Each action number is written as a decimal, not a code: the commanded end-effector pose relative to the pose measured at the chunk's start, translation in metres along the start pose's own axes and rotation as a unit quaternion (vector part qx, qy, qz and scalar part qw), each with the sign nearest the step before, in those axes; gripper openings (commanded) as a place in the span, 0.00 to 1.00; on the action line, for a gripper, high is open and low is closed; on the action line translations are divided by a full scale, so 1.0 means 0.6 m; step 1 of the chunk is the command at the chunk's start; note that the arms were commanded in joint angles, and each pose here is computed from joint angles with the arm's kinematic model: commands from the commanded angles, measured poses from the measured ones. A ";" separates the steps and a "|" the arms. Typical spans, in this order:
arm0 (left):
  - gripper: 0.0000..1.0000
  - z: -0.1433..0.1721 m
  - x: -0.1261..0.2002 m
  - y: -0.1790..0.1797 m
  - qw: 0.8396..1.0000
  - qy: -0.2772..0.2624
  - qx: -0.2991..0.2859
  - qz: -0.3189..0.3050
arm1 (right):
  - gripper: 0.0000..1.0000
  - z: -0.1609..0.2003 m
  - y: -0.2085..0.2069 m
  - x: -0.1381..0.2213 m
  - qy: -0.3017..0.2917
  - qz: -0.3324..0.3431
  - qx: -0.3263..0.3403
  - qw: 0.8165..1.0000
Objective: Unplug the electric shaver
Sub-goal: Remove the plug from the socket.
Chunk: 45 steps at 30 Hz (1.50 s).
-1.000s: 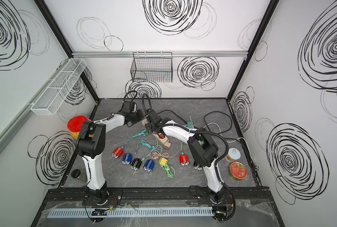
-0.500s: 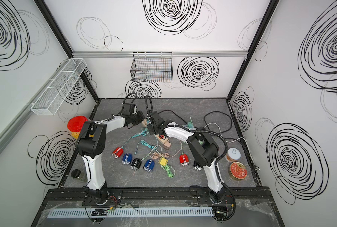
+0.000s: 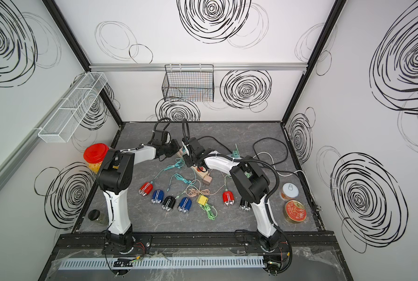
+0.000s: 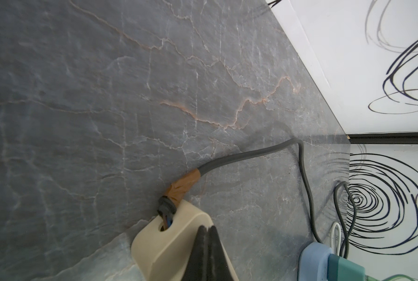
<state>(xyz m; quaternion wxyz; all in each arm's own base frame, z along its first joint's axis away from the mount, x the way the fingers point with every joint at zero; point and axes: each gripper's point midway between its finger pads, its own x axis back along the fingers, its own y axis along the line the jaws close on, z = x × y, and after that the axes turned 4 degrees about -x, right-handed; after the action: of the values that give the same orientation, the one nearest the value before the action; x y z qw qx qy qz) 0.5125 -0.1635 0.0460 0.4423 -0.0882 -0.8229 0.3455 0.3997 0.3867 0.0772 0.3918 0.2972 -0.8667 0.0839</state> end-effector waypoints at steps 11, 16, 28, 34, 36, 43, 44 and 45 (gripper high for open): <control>0.00 0.022 -0.003 0.035 1.000 0.004 0.005 -0.031 | 0.36 -0.013 -0.012 0.000 -0.024 0.027 0.027 0.999; 0.00 0.019 0.002 0.040 0.999 0.000 0.007 -0.035 | 0.32 -0.020 -0.018 0.007 -0.038 0.046 0.034 0.998; 0.00 0.019 0.003 0.052 0.999 -0.005 0.019 -0.035 | 0.27 -0.033 -0.024 0.023 -0.063 0.051 0.021 0.996; 0.00 0.018 0.003 0.052 0.999 -0.003 0.019 -0.037 | 0.27 -0.040 -0.013 0.026 -0.070 0.054 0.036 0.995; 0.00 0.017 0.004 0.051 0.999 -0.004 0.017 -0.037 | 0.26 -0.043 -0.022 0.029 -0.071 0.047 0.021 0.996; 0.00 0.015 0.004 0.049 0.999 -0.004 0.017 -0.037 | 0.27 -0.052 -0.041 0.037 -0.075 0.018 -0.022 0.997; 0.00 0.015 0.004 0.049 0.999 -0.005 0.017 -0.036 | 0.27 -0.053 -0.040 0.037 -0.075 0.016 -0.024 0.997; 0.00 0.014 0.005 0.049 0.999 -0.005 0.017 -0.036 | 0.27 -0.054 -0.039 0.038 -0.075 0.016 -0.025 0.997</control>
<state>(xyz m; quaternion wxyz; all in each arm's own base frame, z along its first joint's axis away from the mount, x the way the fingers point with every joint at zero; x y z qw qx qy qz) 0.5130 -0.1583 0.0444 0.4233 -0.0846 -0.8318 0.3490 0.4076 0.3782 0.0819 0.3619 0.2934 -0.8819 0.0716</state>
